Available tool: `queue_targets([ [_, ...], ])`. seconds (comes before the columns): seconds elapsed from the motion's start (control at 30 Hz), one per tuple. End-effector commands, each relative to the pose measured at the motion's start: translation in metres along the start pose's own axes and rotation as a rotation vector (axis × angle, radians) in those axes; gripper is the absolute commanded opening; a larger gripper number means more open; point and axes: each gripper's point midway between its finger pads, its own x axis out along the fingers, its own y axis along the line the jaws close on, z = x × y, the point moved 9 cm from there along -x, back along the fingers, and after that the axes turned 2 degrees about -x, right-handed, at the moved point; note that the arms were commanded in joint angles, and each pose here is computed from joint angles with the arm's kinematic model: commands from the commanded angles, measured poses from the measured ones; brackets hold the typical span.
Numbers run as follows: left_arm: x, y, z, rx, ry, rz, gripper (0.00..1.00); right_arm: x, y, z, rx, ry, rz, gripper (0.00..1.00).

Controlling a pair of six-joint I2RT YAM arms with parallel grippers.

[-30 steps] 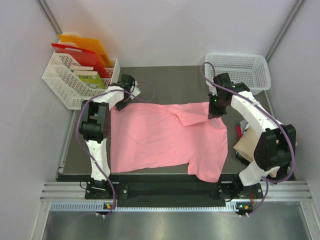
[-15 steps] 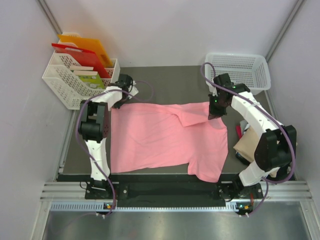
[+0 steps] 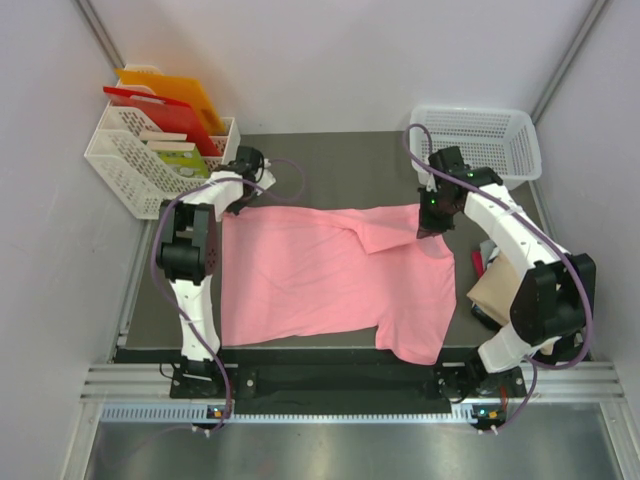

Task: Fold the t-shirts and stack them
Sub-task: Grap the side of the flattened tshirt furthest away from the robot with both arms, then fold the flattened tshirt in 1/3 of the way

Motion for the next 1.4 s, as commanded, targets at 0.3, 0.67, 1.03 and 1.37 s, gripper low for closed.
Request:
queue_targets([
  [0.3, -0.079, 0.035, 0.005, -0.086, -0.135, -0.027, 0.00, -0.040, -0.005, 0.006, 0.018, -0.126, 0.017, 0.00],
  [0.67, -0.127, 0.015, -0.052, -0.077, -0.125, -0.076, 0.00, -0.078, -0.011, 0.004, 0.039, -0.225, -0.004, 0.00],
  [1.03, -0.103, -0.027, -0.063, -0.113, -0.083, -0.150, 0.29, -0.078, -0.007, 0.020, 0.049, -0.232, 0.027, 0.00],
  [1.37, -0.040, -0.032, -0.021, -0.259, -0.030, -0.202, 0.47, -0.065, -0.005, 0.016, 0.045, -0.190, 0.049, 0.00],
])
